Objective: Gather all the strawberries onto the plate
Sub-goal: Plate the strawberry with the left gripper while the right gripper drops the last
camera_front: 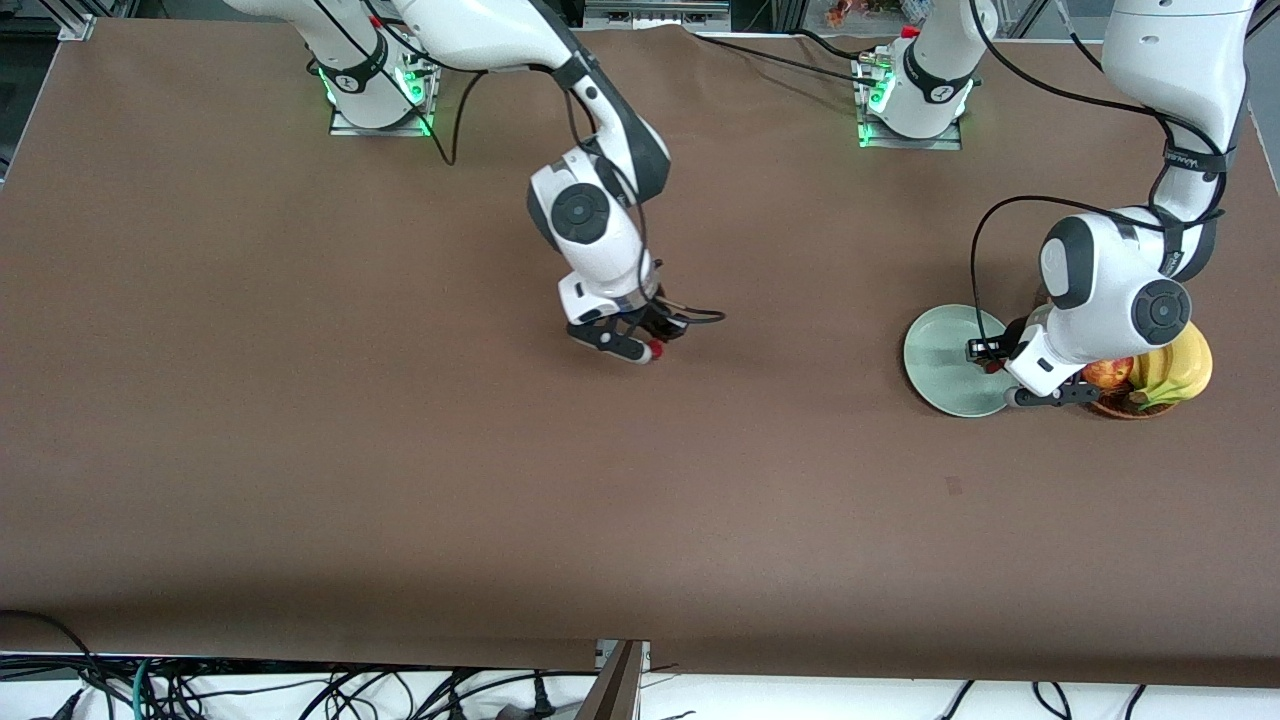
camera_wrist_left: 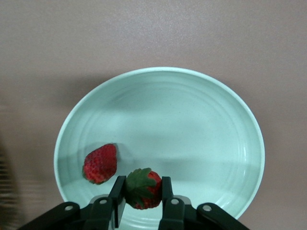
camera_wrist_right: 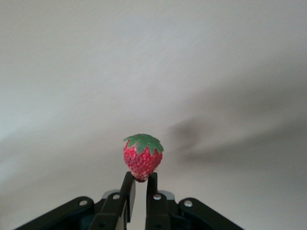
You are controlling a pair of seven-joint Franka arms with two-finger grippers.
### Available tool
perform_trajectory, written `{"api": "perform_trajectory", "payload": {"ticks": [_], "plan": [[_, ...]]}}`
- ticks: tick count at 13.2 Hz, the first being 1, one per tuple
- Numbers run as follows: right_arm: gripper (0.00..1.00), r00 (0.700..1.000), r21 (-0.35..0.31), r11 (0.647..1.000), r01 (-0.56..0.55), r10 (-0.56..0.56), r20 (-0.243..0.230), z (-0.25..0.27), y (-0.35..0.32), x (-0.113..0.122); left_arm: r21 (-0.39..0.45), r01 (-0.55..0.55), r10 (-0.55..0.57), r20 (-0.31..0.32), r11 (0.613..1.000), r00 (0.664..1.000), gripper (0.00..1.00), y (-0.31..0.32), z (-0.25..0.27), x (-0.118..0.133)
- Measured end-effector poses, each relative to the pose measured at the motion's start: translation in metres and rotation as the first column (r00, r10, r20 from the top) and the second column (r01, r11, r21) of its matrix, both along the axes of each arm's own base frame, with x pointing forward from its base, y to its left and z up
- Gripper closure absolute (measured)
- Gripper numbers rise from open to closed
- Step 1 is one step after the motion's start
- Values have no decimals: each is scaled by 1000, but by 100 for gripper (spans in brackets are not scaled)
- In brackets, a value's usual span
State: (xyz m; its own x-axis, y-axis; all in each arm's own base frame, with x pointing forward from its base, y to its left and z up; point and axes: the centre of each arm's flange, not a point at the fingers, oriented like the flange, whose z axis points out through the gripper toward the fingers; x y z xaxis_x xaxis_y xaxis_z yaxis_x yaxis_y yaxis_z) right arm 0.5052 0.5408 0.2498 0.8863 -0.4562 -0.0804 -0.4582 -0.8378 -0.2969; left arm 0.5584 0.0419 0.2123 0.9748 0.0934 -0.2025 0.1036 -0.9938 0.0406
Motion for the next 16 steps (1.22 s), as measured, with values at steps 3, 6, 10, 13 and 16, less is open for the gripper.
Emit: {"api": "perform_trajectory", "payload": {"ticks": [3,6,10,13,16], "plan": [[86,990,153,981,118,-127,54,1,52,-12,-1,11,-11,10,1000,1000,39,-6,3,4],[84,967,278,940,200,-234,97,-32,87,-41,-12,19,-18,25,1000,1000,8,-9,35,11],[56,954,349,906,240,-287,90,-26,110,-45,-21,27,-26,46,999,999,0,-14,65,12],[24,960,257,931,260,-277,31,15,82,4,-26,36,-35,42,999,999,0,-29,63,11],[12,988,128,980,152,-151,-15,70,8,70,-33,4,-3,42,999,999,0,-81,64,12]]}}
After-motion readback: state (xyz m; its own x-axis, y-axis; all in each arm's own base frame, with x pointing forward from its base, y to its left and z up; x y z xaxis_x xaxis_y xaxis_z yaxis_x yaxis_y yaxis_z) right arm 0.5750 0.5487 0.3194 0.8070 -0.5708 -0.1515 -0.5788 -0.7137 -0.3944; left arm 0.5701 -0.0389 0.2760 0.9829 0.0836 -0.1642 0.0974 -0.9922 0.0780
